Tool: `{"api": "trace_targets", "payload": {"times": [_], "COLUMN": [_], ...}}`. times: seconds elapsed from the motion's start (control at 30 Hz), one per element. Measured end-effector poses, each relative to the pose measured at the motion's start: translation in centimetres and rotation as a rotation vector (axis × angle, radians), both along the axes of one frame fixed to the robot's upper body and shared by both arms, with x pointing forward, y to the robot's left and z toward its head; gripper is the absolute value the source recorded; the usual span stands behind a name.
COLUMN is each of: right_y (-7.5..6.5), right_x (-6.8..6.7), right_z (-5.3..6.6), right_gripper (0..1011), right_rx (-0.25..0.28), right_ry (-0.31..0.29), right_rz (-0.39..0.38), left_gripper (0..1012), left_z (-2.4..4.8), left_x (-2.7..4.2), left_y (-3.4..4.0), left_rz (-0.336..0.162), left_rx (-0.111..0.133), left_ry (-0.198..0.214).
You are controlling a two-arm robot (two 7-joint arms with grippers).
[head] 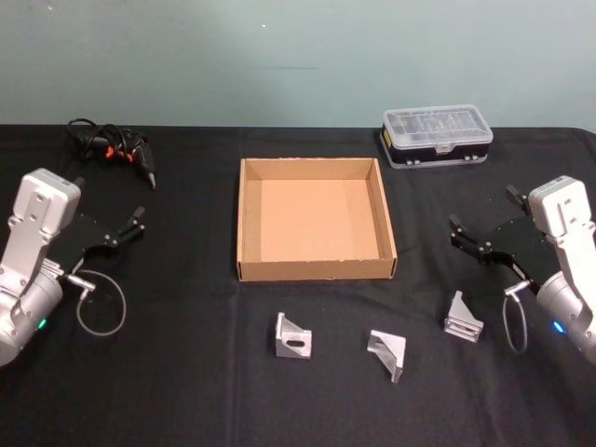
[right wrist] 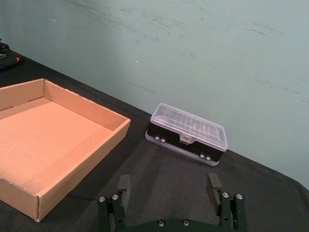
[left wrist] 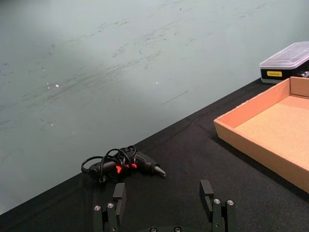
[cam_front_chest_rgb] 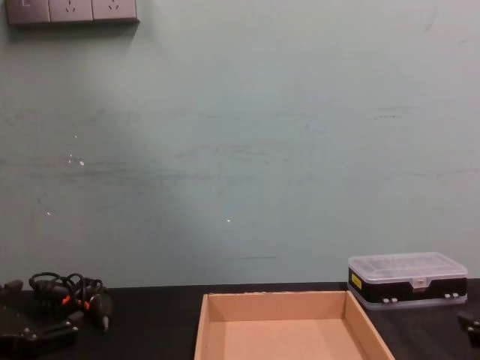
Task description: Use one hand to pick up the angle iron from the table and place it into the box.
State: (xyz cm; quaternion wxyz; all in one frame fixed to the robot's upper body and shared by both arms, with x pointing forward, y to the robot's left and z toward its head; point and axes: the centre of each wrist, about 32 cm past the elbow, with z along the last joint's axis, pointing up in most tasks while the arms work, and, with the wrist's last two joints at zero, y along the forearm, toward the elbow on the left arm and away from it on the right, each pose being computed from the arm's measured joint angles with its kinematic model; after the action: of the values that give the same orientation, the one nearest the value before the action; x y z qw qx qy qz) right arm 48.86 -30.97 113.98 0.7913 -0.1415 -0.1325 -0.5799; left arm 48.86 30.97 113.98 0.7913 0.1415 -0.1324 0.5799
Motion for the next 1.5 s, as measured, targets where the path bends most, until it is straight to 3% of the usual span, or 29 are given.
{"api": "trace_targets", "payload": {"times": [0.73,0.97,1.13,1.37,1.5], "right_y": [-0.1,-0.5,-0.9,-1.9,-2.8], "right_x": [-0.3,-1.5,-2.8,-4.8,-6.0], "right_z": [0.3,2.1,3.5,5.7,7.3], "right_gripper": [1004,1004,1004,1004,1004], "right_rx": [-0.005,-0.011,0.025,0.053,0.061], "right_ry": [-0.008,-0.031,-0.016,0.042,0.111], "right_rz": [-0.001,0.01,0.024,0.068,0.112], "left_gripper": [1000,1000,1000,1000,1000], "left_z": [0.0,0.0,0.0,0.0,0.0], "left_x": [0.0,0.0,0.0,0.0,0.0], "left_y": [0.0,0.0,0.0,0.0,0.0], "left_rz": [0.0,0.0,0.0,0.0,0.0], "left_rx": [0.0,0.0,0.0,0.0,0.0], "left_ry": [0.0,0.0,0.0,0.0,0.0]}}
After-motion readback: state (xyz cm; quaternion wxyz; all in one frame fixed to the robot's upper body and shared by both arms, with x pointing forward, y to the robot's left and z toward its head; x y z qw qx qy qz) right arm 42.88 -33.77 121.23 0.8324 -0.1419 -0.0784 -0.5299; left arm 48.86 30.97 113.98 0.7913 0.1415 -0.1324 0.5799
